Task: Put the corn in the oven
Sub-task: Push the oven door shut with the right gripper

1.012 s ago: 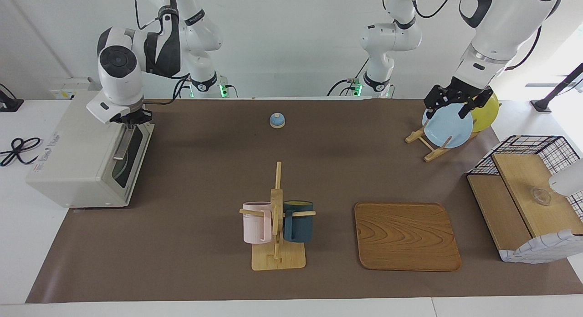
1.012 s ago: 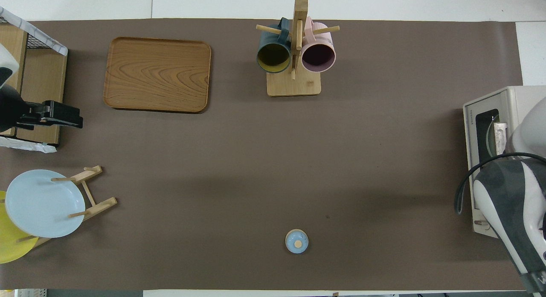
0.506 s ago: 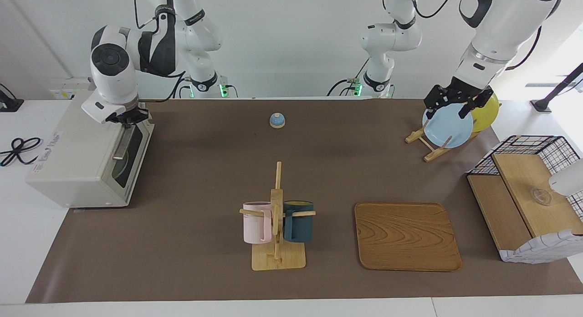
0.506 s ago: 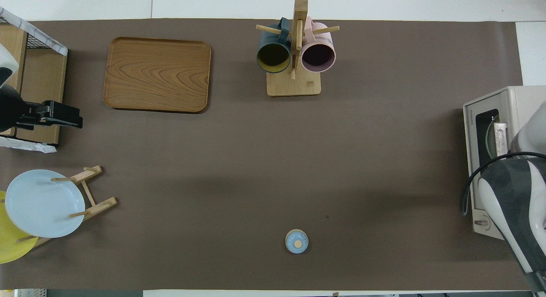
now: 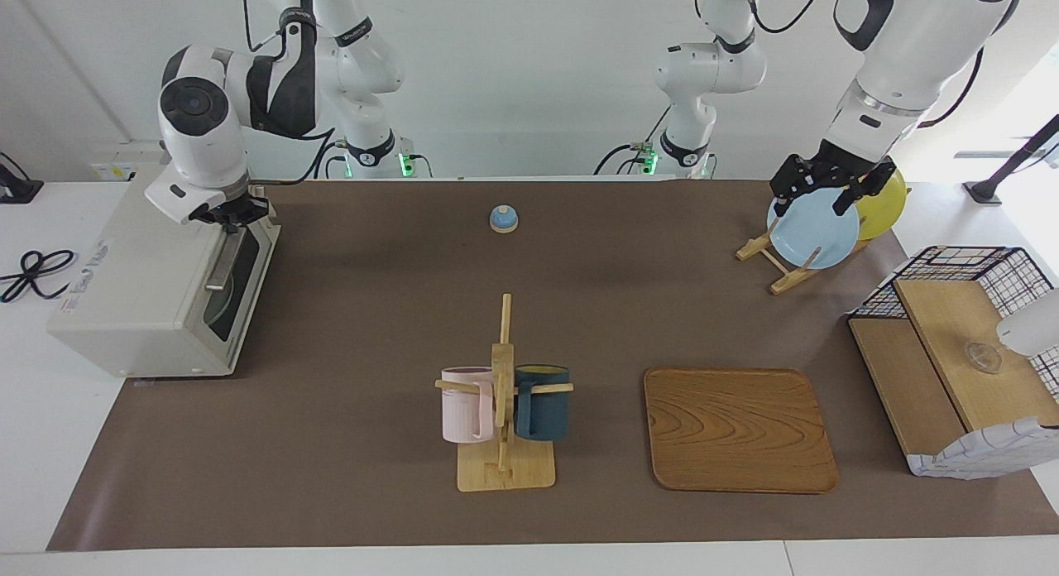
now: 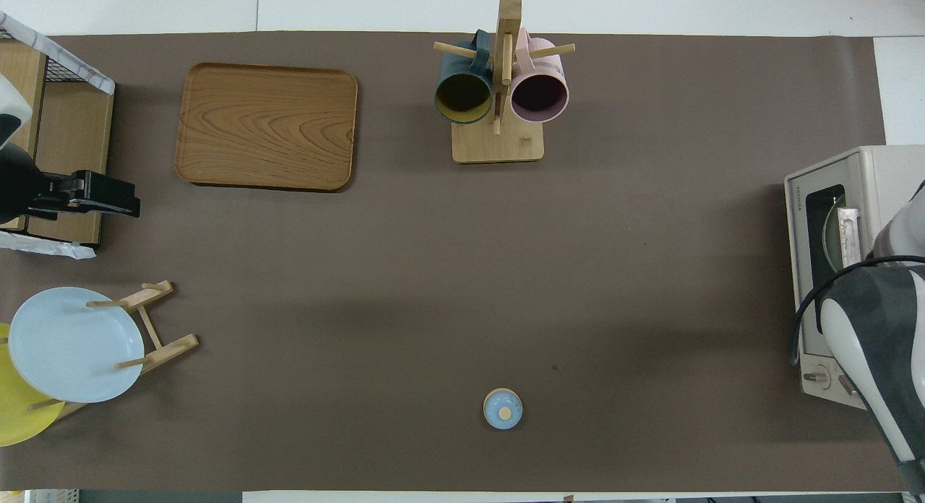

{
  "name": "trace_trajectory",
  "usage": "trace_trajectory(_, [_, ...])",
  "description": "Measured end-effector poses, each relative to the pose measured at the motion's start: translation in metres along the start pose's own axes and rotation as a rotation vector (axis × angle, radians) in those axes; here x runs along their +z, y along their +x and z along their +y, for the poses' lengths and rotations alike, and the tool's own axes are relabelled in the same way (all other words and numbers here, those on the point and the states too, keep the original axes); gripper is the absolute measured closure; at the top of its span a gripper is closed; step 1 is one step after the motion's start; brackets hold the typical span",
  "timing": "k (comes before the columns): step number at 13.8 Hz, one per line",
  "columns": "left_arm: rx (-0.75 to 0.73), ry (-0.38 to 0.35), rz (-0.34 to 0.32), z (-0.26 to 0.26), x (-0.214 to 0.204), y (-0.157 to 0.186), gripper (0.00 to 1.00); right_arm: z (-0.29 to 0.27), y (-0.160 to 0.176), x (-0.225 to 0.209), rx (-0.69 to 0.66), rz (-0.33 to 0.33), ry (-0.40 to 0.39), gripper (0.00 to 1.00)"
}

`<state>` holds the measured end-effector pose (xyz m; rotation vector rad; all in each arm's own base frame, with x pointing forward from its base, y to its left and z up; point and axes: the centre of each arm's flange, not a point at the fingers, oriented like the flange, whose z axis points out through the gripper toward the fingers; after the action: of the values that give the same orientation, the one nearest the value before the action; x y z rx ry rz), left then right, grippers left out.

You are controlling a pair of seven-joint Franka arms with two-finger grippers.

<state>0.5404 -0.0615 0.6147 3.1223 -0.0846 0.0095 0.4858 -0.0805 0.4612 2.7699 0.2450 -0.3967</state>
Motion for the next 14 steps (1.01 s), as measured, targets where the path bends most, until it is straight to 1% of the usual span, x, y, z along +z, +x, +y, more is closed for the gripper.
trace_trajectory(3, [0.000, 0.000, 0.000, 0.000, 0.000, 0.000, 0.00, 0.004, -0.001, -0.001, 0.015, 0.006, 0.022, 0.99])
trace_trajectory(9, [0.000, 0.000, 0.000, 0.000, 0.000, 0.000, 0.00, 0.008, 0.000, -0.004, 0.023, 0.017, 0.034, 0.99])
trace_trajectory(13, [0.000, 0.000, 0.000, 0.000, 0.000, 0.000, 0.00, 0.025, -0.004, -0.028, 0.026, 0.042, 0.046, 0.99])
trace_trajectory(14, [0.000, 0.000, 0.000, 0.000, 0.000, 0.000, 0.00, 0.028, -0.005, -0.035, 0.034, 0.050, 0.059, 0.99])
